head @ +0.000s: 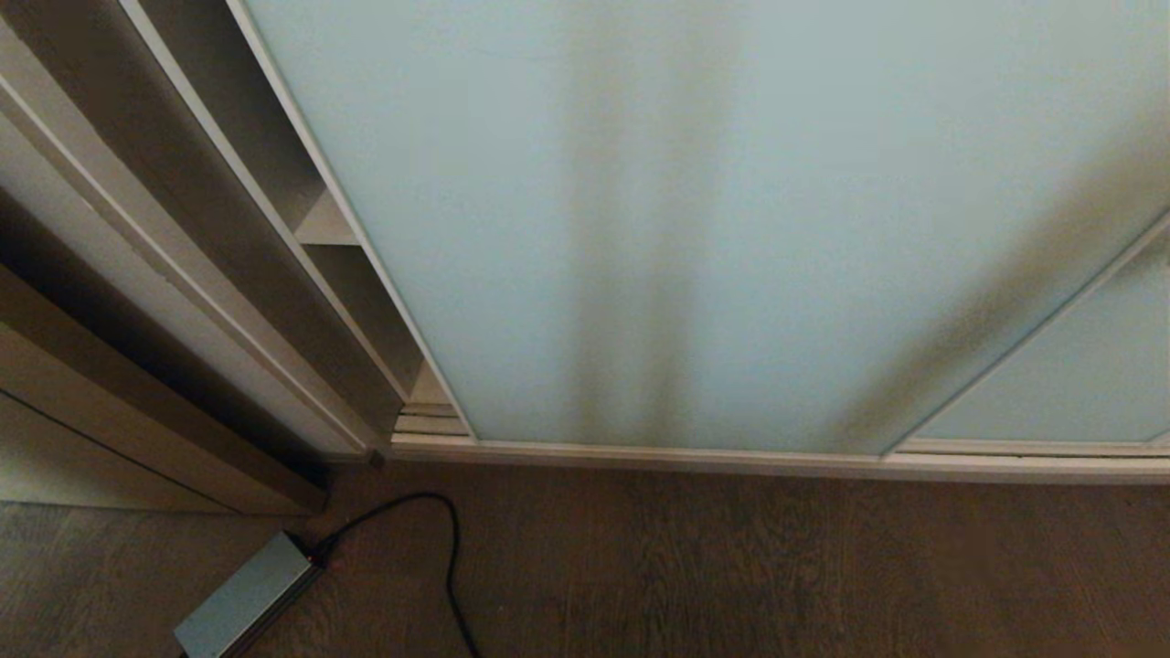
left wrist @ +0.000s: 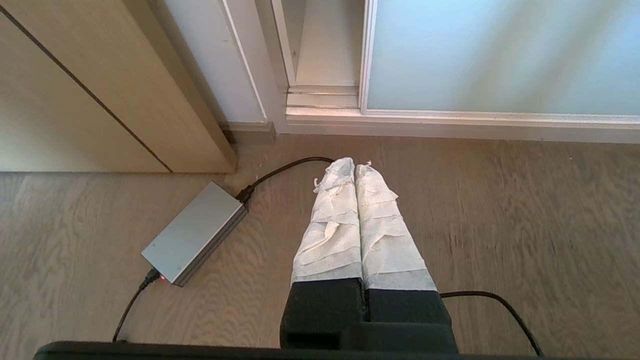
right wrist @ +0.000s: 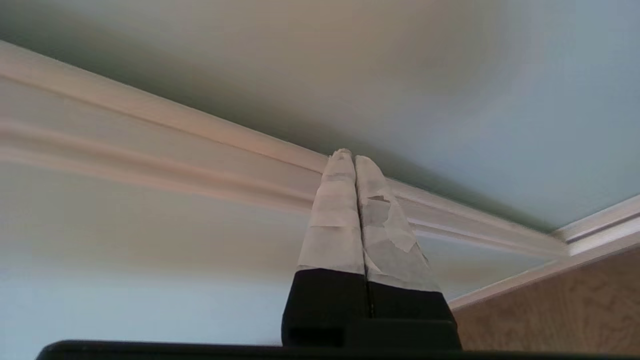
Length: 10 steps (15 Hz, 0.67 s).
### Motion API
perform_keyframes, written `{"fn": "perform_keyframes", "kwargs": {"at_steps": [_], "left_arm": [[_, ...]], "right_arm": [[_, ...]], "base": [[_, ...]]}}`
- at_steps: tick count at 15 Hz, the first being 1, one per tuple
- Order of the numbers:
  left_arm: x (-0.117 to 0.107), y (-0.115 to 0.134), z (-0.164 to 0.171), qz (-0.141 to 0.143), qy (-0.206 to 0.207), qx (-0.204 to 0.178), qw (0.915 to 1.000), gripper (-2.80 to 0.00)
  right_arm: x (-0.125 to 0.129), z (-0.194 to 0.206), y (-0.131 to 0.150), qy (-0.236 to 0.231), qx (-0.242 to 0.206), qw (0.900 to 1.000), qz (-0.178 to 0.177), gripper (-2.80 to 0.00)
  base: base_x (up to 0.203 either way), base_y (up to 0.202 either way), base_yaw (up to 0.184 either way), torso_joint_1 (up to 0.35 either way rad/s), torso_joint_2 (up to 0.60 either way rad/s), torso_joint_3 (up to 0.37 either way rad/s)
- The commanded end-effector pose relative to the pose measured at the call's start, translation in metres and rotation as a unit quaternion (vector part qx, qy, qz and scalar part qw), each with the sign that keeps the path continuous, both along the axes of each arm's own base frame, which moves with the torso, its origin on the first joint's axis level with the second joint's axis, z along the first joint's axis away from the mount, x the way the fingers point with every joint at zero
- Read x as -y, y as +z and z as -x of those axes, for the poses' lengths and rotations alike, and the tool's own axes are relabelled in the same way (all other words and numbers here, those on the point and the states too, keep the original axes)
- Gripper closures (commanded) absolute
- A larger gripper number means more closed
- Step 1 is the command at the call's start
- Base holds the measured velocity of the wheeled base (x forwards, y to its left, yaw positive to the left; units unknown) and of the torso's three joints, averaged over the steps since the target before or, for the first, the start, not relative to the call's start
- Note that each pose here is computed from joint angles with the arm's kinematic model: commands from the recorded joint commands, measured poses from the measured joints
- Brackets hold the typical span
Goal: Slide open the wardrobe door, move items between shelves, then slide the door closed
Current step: Close the door
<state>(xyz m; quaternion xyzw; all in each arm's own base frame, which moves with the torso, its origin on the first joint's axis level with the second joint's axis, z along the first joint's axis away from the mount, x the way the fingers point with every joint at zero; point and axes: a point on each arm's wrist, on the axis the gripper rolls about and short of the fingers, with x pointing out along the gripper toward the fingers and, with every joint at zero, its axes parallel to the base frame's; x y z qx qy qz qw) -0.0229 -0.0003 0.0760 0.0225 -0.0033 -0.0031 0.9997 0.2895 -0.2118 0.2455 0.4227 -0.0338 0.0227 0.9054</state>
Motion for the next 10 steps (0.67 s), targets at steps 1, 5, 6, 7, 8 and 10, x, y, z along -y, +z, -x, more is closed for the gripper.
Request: {"fn": "perform_keyframes", "kwargs": {"at_steps": [1, 5, 6, 7, 8, 10], "left_arm": [[0.000, 0.000, 0.000, -0.001, 0.000, 0.000, 1.0000, 0.00], [0.000, 0.000, 0.000, 0.000, 0.000, 0.001, 1.0000, 0.00], [0.000, 0.000, 0.000, 0.000, 0.000, 0.000, 1.0000, 0.00], [0.000, 0.000, 0.000, 0.000, 0.000, 0.000, 1.0000, 0.00], [0.000, 0.000, 0.000, 0.000, 0.000, 0.000, 1.0000, 0.00], [0.000, 0.000, 0.000, 0.000, 0.000, 0.001, 1.0000, 0.00]], "right_arm": [[-0.002, -0.011, -0.011, 0.014, -0.010, 1.000, -0.011, 0.00], [-0.007, -0.017, -0.014, 0.023, -0.015, 1.000, -0.014, 0.00], [-0.011, -0.019, -0.016, 0.029, -0.017, 0.999, -0.015, 0.00], [-0.014, -0.022, -0.017, 0.034, -0.018, 0.999, -0.014, 0.00], [-0.016, -0.022, -0.018, 0.035, -0.019, 0.999, -0.014, 0.00], [-0.016, -0.022, -0.017, 0.034, -0.018, 0.999, -0.014, 0.00]], "base": [[0.000, 0.000, 0.000, 0.000, 0.00, 0.000], [0.000, 0.000, 0.000, 0.000, 0.00, 0.000], [0.000, 0.000, 0.000, 0.000, 0.00, 0.000], [0.000, 0.000, 0.000, 0.000, 0.00, 0.000], [0.000, 0.000, 0.000, 0.000, 0.00, 0.000], [0.000, 0.000, 0.000, 0.000, 0.00, 0.000]]}}
